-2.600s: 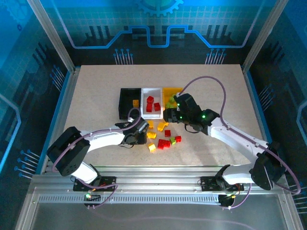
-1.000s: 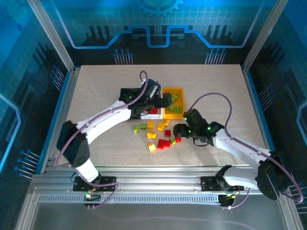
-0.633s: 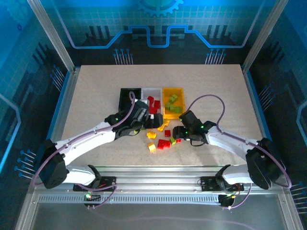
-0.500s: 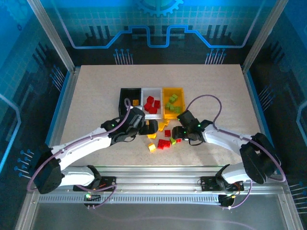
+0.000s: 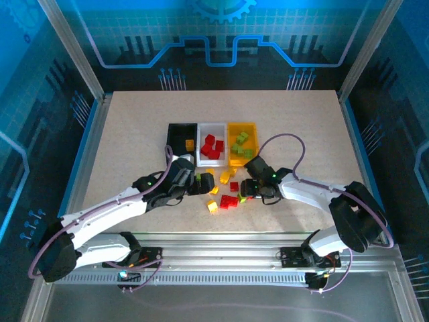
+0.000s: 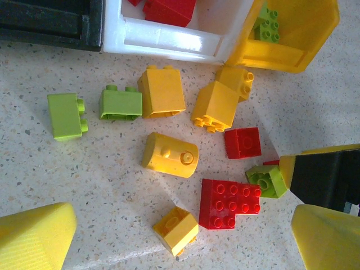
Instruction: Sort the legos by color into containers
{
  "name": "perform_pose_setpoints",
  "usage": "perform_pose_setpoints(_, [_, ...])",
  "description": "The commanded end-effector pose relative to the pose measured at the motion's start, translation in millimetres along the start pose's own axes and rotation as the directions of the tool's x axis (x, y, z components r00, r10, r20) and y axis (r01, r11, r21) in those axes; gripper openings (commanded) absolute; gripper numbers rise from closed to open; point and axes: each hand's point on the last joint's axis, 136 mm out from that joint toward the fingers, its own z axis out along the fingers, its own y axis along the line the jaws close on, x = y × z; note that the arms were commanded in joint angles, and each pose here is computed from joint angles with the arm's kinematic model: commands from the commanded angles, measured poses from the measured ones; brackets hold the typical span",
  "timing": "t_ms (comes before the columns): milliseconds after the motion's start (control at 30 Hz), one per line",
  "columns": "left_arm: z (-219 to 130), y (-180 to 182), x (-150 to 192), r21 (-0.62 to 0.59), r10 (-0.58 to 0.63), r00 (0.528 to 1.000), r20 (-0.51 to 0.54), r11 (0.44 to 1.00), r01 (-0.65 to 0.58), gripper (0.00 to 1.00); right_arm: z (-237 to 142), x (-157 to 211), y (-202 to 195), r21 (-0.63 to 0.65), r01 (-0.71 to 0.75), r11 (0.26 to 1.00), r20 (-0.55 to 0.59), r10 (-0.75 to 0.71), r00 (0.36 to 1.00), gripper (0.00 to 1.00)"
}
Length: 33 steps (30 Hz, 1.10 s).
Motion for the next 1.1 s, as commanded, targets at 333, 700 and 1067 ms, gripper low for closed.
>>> perform_pose_setpoints(333, [-3.8,10.1,4.8,-0.038,0.002,1.0,-0.003,0.999,-0.003,0.99,-2.4,3.5,-17.6,0.077,-0.006,0.997,-0.01,0.006,1.0,0.38])
perform_pose_setpoints(700, [-7.2,38.8,17.9,-0.113,-0.019,1.0,-0.002,0.993,0.019,0.99,-70.5,-74.2,62.0,-0.126,0.188,0.974,0.198,-0.162,0.967,0.32])
perform_pose_setpoints(1067, [-12.9,55.5,41.9,-0.094,-0.05,0.998,-0.042,0.994,0.046,0.99,-23.2,-175.3,150.1,-0.128,0.207,0.97,0.262,-0.168,0.95,0.35])
